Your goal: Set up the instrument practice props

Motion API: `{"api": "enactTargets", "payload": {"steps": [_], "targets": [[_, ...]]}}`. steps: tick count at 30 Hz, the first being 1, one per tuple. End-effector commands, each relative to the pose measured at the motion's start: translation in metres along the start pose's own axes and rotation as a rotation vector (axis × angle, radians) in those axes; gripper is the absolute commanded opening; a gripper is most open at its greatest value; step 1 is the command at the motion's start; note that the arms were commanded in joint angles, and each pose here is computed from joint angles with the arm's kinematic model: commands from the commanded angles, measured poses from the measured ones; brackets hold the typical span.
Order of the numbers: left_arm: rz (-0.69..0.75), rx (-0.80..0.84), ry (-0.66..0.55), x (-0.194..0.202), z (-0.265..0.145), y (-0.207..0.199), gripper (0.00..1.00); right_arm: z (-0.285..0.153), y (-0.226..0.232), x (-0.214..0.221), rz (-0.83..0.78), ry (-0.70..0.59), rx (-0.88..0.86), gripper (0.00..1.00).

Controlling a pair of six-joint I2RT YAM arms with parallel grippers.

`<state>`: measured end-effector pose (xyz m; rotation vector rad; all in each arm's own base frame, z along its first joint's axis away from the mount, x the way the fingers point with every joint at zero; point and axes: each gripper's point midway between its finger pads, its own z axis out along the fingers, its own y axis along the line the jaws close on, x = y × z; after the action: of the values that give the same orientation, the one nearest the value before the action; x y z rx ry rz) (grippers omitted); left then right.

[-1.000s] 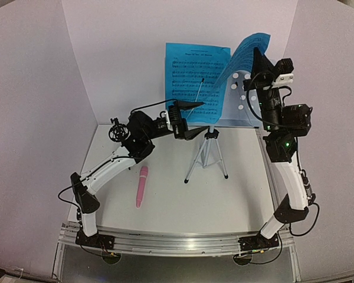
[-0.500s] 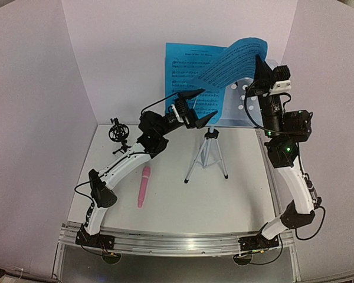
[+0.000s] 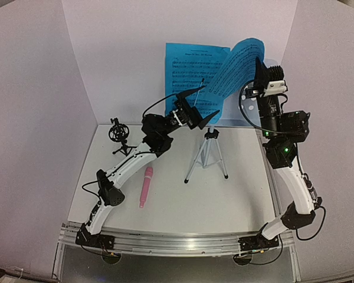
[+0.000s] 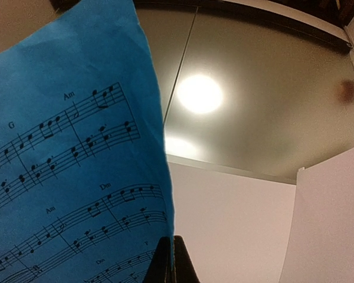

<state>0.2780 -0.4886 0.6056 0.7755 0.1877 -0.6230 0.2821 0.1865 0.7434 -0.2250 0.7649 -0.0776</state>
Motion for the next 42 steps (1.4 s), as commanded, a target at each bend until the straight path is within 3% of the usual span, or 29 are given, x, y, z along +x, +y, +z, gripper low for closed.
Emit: {"api": "enactTargets", "payload": {"steps": [1, 6, 11, 30, 34, 42], "targets": [[0.096, 0.044, -0.079, -0.023, 0.003, -0.005, 0.88, -0.004, -0.017, -0.01, 0.069, -0.017, 0.046, 0.0], [0.026, 0.128, -0.027, -0.016, 0.003, -0.017, 0.85, -0.007, -0.027, -0.024, 0.256, -0.048, 0.042, 0.0], [-0.047, 0.092, -0.037, -0.022, 0.006, -0.008, 0.74, -0.007, -0.015, -0.018, 0.289, -0.039, 0.001, 0.0], [-0.044, 0.043, -0.1, -0.04, 0.008, -0.006, 0.56, -0.018, -0.006, -0.02, 0.533, -0.045, -0.083, 0.0], [-0.074, 0.002, -0.117, -0.049, 0.009, 0.005, 0.42, -0.022, -0.003, -0.017, 0.537, -0.023, -0.101, 0.0], [-0.131, 0.009, -0.105, -0.065, 0.011, 0.014, 0.25, -0.034, 0.005, -0.002, 0.556, 0.046, -0.14, 0.0]]}}
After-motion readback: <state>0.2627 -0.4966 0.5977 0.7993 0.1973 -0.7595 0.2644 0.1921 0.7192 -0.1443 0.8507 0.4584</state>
